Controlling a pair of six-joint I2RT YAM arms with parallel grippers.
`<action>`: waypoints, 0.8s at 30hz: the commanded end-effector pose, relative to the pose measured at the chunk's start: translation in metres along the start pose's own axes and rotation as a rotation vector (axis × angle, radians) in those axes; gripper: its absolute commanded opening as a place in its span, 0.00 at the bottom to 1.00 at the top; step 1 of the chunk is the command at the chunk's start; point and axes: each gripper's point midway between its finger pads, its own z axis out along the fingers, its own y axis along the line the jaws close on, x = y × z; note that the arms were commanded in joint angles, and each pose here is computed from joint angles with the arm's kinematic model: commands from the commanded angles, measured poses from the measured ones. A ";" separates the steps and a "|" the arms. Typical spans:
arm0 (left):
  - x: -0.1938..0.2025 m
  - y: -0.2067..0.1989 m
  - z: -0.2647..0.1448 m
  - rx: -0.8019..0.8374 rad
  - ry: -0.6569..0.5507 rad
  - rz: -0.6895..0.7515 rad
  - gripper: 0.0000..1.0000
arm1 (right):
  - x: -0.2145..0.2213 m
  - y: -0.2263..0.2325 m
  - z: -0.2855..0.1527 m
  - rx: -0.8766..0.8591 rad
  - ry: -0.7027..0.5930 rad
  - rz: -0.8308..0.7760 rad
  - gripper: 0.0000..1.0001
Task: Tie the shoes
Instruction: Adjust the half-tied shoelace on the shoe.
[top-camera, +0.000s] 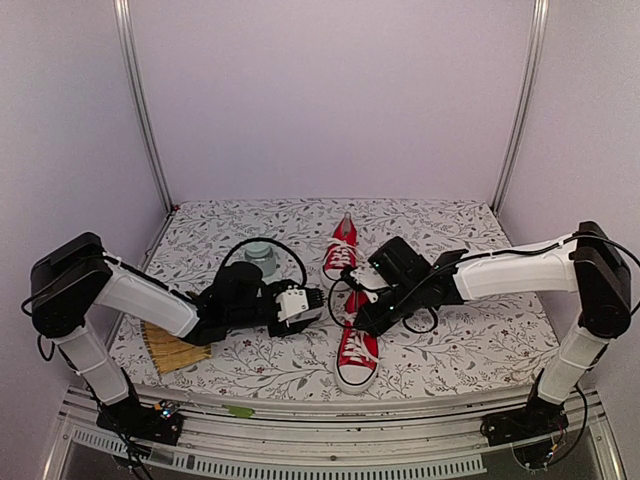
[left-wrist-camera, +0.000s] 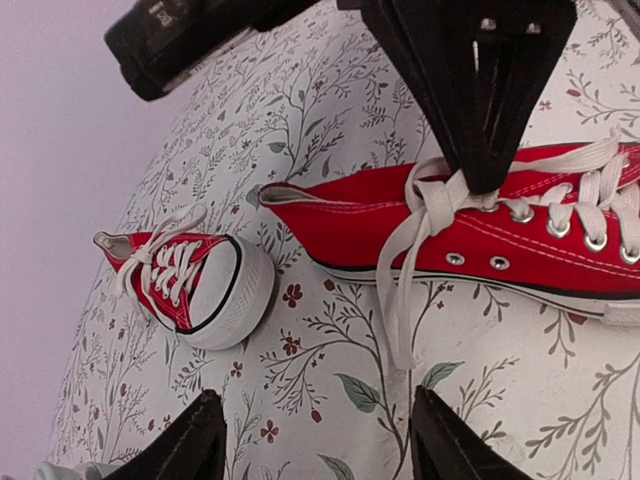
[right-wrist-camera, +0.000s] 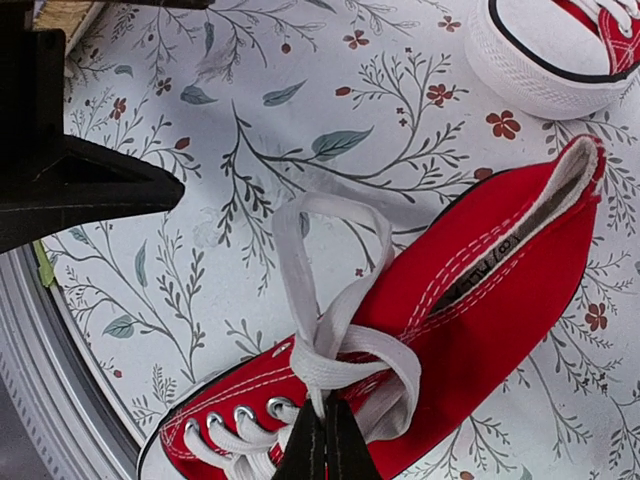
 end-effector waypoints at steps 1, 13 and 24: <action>-0.008 -0.013 0.005 0.060 -0.031 0.034 0.63 | 0.002 0.016 -0.022 -0.077 0.004 0.011 0.01; -0.061 -0.034 0.007 0.242 -0.216 0.124 0.61 | 0.035 0.034 -0.033 -0.195 0.106 0.029 0.01; -0.082 -0.082 0.025 0.378 -0.337 0.252 0.39 | 0.032 0.021 -0.024 -0.216 0.083 0.066 0.01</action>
